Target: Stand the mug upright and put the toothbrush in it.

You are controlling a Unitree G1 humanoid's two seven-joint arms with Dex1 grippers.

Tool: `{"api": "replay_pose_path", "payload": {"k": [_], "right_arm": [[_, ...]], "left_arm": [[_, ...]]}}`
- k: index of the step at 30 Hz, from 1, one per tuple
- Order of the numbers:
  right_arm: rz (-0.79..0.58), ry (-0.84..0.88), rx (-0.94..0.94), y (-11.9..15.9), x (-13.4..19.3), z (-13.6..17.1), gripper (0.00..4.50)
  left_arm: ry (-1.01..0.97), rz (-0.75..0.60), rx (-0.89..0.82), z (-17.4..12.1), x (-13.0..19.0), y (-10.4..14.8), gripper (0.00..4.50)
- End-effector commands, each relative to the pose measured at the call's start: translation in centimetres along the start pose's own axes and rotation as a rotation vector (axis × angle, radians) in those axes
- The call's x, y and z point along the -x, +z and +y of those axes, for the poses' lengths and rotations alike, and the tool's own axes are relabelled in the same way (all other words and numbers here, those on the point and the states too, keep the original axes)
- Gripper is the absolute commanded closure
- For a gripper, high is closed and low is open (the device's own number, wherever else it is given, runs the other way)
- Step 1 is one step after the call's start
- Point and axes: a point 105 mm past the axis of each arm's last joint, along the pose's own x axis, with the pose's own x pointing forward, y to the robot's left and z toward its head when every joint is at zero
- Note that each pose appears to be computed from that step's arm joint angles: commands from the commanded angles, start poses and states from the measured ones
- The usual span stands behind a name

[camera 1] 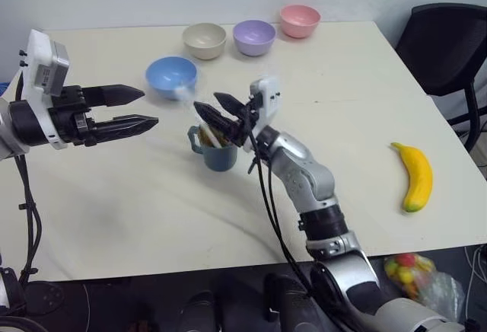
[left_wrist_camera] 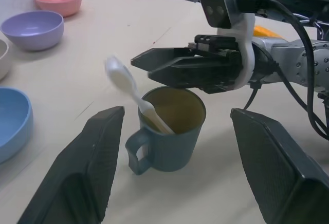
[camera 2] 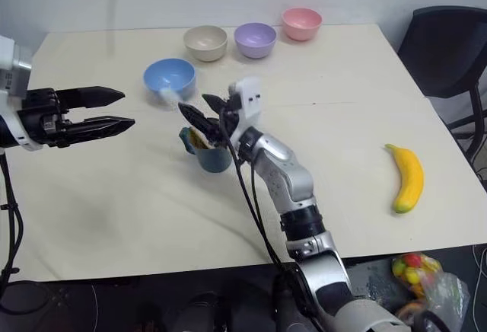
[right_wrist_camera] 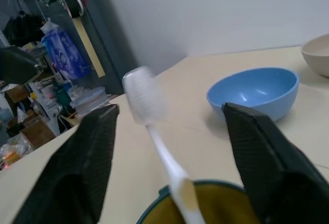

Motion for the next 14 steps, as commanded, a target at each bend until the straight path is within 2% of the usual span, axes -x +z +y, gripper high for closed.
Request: {"api": "replay_pose_path", "payload": {"k": [1,3,4,6,9,10,12,14], "right_arm": [[-0.011,0.126,0.066,4.3,3.2,1.6,0.20],[0.076,0.154,0.125,5.4,5.4,1.3,0.20],[0.169,0.173,0.176,6.5,7.8,0.4,0.20],[0.279,0.193,0.219,8.1,10.6,-0.1,0.20],[0.665,0.152,0.389,8.2,16.8,-2.8,0.20],[0.755,0.138,0.424,8.4,18.3,-3.4,0.20],[0.798,0.130,0.442,8.8,19.4,-4.0,0.20],[0.751,0.111,0.420,9.6,19.1,-4.1,0.20]], "left_arm": [[-0.018,-0.030,-0.031,-0.2,0.2,0.7,0.96],[-0.023,-0.030,-0.027,-0.1,0.3,0.6,0.96],[-0.020,-0.021,-0.027,0.1,0.6,0.4,0.96],[-0.017,-0.009,-0.026,0.3,1.1,0.2,0.96],[-0.006,0.065,-0.034,0.6,3.3,-0.6,0.96],[-0.003,0.094,-0.037,0.6,4.1,-0.9,0.96],[-0.001,0.126,-0.047,0.7,5.0,-1.2,0.96],[0.006,0.164,-0.050,0.8,5.9,-1.7,0.96]]}}
